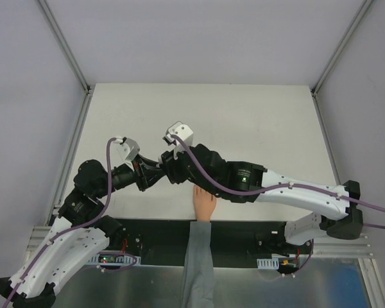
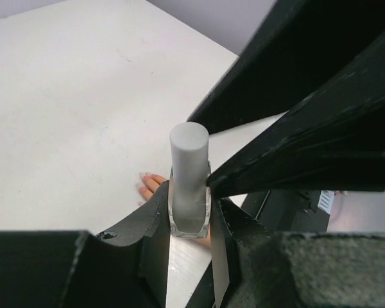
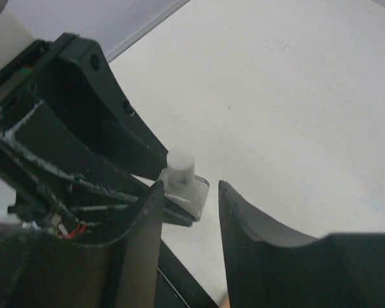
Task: Paint the nails
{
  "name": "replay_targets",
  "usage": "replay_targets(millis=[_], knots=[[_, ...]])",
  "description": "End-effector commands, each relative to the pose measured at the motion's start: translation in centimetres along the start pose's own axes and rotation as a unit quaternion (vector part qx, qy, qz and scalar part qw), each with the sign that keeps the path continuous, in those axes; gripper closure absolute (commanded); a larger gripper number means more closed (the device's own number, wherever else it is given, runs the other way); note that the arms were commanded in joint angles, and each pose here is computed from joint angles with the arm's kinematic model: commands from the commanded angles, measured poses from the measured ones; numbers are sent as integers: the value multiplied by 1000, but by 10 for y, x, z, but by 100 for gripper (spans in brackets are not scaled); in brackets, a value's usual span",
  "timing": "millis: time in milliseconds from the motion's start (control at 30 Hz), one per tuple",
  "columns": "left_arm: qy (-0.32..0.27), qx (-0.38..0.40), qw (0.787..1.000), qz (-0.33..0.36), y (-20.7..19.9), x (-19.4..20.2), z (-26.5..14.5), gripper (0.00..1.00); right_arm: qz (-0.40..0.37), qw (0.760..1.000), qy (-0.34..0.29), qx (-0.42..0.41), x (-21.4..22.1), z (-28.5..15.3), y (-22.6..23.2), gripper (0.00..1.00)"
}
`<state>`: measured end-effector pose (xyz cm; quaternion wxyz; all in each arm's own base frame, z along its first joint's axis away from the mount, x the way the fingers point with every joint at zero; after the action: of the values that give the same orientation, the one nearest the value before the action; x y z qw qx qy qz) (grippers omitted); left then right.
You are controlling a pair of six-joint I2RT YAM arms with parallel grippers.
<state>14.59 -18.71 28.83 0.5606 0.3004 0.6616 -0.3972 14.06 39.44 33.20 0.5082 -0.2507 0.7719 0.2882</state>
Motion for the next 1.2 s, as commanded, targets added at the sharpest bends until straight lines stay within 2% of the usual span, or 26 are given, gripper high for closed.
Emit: replay_targets(millis=[0,33,100,133,200,233,333,400,533,733,900,1067,1133,1167], knots=[[-42,38,998,5,-16,-12,-9,100,-18,989,12,-149,-12,-41,17,54],[-41,59,997,5,-23,-10,-13,100,-18,982,18,-188,-12,-50,24,48],[-40,84,996,0,-33,-9,-17,100,-15,973,1,-229,-17,-60,20,43],[-37,118,992,3,-45,-8,-22,100,-17,957,11,-291,-14,-72,31,40],[-33,162,986,2,-59,-8,-28,100,-12,945,4,-326,-17,-75,26,39],[-26,196,980,2,-70,-6,-34,100,-15,930,10,-366,-18,-81,29,39],[-30,233,972,4,-83,-10,-42,100,-22,905,11,-425,-20,-88,36,38],[-33,248,968,6,-89,-11,-48,100,-21,896,9,-443,-23,-88,40,39],[-45,255,966,13,-95,-15,-54,100,-12,871,19,-491,-26,-84,53,47],[-45,265,963,13,-99,-19,-58,100,7,846,24,-532,-28,-82,67,55],[-51,257,965,15,-97,-22,-57,100,15,839,34,-542,-24,-77,71,69],[-78,201,976,17,-83,-34,-49,100,18,839,46,-542,-12,-76,70,80],[-92,157,983,13,-70,-39,-43,100,18,844,41,-534,-11,-76,68,90],[-92,139,986,17,-64,-40,-41,100,21,849,44,-526,-7,-74,65,99]])
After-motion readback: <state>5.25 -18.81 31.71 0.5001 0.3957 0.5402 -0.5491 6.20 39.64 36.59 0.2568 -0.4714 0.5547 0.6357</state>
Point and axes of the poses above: each gripper's point midway between its finger pads, its own z axis out along the fingers, its own y axis along the line the jaws close on, x = y × z, the point moved 2 cm from there along -z, back along the fingers, and after that the axes turned 6 degrees about z, right-handed, at the moved point
